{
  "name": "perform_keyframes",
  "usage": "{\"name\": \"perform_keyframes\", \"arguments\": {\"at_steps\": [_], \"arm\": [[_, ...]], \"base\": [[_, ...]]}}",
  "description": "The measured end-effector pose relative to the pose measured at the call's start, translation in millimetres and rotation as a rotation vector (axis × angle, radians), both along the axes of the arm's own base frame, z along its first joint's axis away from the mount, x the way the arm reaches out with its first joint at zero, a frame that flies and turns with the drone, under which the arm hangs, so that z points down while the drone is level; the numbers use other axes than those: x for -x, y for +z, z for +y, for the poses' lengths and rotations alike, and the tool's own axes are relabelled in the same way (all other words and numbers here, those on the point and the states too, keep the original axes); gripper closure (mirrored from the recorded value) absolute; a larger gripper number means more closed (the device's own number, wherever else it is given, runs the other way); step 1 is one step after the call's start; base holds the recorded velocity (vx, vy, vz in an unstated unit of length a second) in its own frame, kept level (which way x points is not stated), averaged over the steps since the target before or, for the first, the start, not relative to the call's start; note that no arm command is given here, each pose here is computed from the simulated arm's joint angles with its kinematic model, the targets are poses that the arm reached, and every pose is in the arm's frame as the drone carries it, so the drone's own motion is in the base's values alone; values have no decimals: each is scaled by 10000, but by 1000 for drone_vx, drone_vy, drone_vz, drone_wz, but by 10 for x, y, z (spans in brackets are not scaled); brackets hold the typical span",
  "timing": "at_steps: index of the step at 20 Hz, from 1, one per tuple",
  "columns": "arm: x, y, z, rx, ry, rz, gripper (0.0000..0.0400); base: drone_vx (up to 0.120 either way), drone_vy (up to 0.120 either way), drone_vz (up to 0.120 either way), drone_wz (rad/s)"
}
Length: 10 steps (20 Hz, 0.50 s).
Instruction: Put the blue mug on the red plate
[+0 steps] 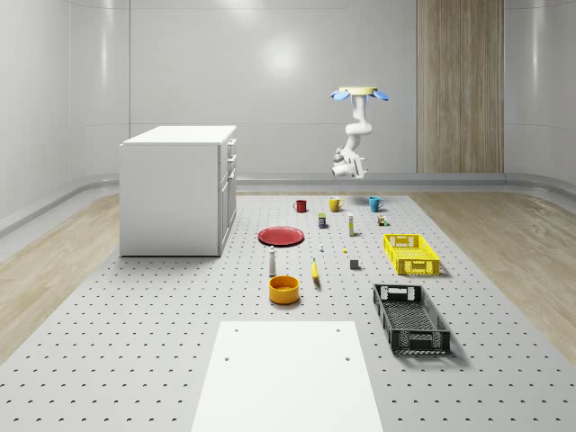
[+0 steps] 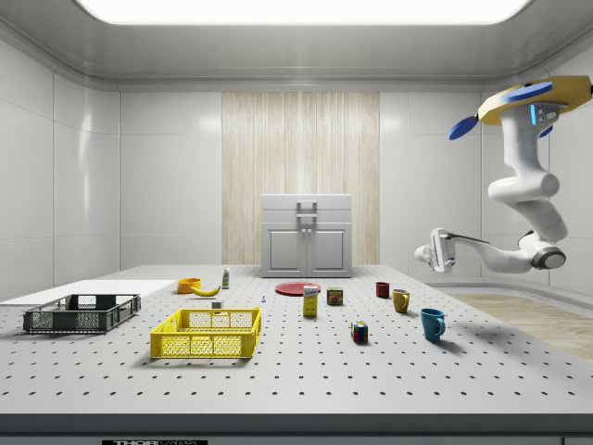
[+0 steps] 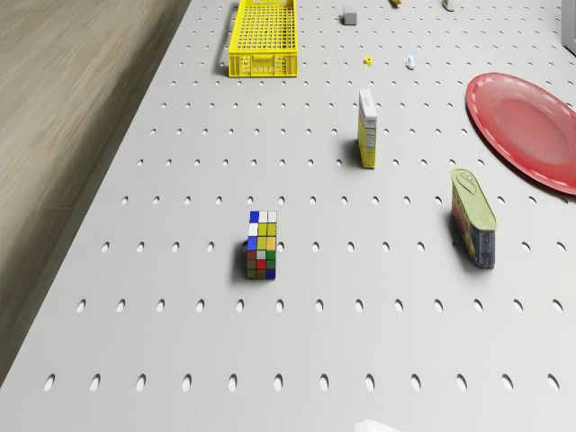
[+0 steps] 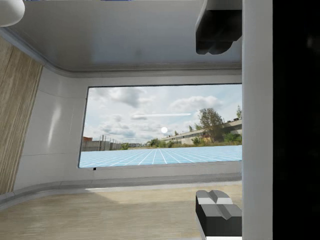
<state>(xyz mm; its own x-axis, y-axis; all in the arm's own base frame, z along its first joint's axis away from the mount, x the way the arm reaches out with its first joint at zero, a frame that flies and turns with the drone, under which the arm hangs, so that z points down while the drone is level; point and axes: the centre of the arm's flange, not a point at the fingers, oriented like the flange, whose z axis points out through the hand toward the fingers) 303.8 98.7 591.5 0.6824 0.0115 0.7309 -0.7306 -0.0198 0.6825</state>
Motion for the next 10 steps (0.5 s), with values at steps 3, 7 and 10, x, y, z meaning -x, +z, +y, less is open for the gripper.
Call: {"name": "perform_keyframes", "arguments": {"at_steps": [3,7,10], "arm": [[-17,-480,-125,5052,-189,-2,0],[-29,-841,-465,10114,-369,9,0],[-31,-942,-667,12412,-431,28,0]], "base": [[0,0,-120,0],[20,0,-120,0],[120,0,-120,0]]}}
